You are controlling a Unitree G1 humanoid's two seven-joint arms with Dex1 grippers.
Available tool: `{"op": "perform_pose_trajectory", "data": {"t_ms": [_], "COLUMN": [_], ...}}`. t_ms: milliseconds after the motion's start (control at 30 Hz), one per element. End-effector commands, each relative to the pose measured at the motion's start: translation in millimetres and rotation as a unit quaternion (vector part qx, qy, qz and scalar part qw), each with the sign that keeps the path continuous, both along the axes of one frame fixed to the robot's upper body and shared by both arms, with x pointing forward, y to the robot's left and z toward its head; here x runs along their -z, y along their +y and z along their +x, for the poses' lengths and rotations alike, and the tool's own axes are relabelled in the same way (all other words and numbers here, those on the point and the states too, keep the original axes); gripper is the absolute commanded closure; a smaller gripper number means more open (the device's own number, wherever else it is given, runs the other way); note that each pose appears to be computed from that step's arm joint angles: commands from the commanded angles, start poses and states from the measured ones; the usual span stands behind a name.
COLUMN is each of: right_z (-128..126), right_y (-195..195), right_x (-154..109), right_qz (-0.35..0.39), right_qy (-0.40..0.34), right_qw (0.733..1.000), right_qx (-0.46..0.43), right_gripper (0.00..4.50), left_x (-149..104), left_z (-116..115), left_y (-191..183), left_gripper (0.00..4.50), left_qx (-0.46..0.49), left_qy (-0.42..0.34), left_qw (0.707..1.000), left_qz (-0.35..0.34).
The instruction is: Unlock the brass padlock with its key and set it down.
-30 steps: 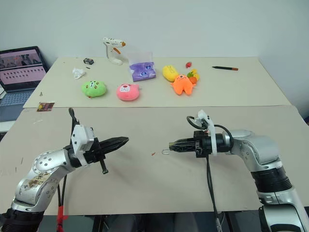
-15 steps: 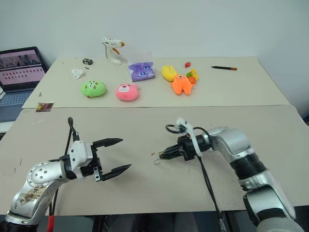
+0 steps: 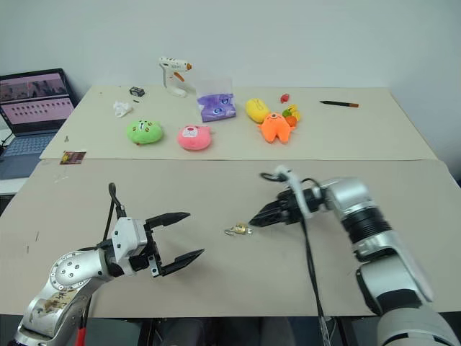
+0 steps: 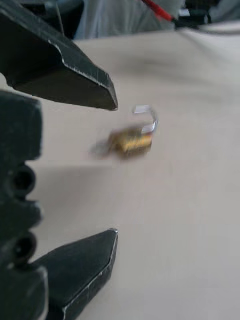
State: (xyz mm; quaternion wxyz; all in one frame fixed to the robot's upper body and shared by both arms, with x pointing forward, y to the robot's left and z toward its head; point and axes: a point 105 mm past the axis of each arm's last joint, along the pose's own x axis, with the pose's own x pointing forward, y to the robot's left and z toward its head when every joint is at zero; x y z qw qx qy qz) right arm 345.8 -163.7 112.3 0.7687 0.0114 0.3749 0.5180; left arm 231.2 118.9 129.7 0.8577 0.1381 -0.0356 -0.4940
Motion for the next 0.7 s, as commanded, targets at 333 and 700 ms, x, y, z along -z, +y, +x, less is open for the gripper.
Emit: {"op": "perform_pose_trajectory", "data": {"t_ms": [333, 700], "right_z": [-48.4, -59.0], "right_y": [-11.5, -4.1], "right_x": [-71.5, -81.9], "right_qz": [-0.003, 0.025], "right_qy": [-0.295, -0.310], "right_qw": [0.944, 0.946], "right_qx": [-0.145, -0.095], "right_gripper": [0.09, 0.09], "left_x": [-37.0, -57.6], "left_z": [38.7, 57.6], "left_y": [12.7, 24.8], "left_gripper": [0.00, 0.00], "left_qx": [0.024, 0.012], "left_qy": [0.034, 0.015], "left_qw": [0.998, 0.998], "left_qz": [0.041, 0.055]}}
